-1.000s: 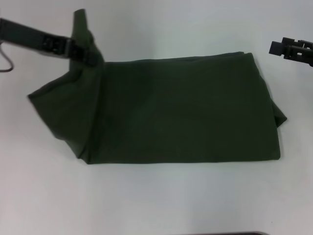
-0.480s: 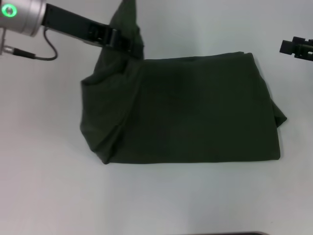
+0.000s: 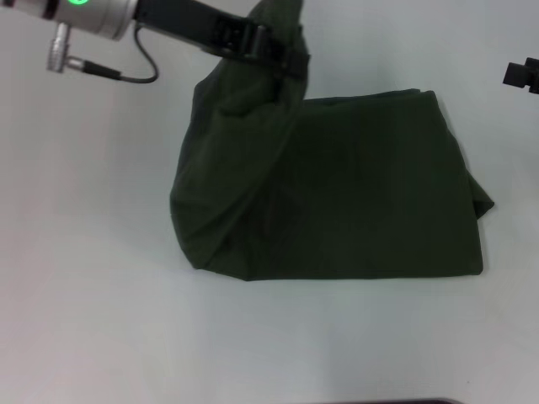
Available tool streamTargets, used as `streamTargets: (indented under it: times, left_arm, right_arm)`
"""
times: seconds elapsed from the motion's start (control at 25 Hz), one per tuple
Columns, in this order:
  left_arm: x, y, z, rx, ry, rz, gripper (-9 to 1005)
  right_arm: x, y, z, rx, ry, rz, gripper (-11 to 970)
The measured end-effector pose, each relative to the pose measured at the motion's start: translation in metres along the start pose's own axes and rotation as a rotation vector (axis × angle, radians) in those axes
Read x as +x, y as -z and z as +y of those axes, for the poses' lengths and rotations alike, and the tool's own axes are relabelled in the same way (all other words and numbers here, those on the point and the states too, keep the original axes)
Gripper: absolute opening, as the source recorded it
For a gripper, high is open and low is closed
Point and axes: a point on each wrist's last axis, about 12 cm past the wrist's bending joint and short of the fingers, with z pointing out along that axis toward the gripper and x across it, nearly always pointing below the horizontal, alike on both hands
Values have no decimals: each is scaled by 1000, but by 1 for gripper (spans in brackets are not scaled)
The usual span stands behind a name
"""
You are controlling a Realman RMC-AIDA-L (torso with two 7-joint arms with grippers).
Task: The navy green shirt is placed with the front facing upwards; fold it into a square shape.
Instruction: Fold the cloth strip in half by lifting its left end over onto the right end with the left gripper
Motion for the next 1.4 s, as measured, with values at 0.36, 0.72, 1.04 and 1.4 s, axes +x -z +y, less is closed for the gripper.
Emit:
streamTargets:
  times: [0.36,0.72,1.04,1.4]
  left_arm:
    - [-12,-21,-12,15,-34,3,15]
    - [-14,-43,-15,26,-35,-4,16]
    - [-16,-59,-13,19,-17,-46,16]
    - [-11,-75,-8,31,31,-95,16]
  right_arm:
    - [1,8,-1,3,-6,-5,916]
    - [2,12,1,-10,-5,2,915]
    - [0,15,3,-13,3,6,915]
    - [-3,17,3,-14,11,8,915]
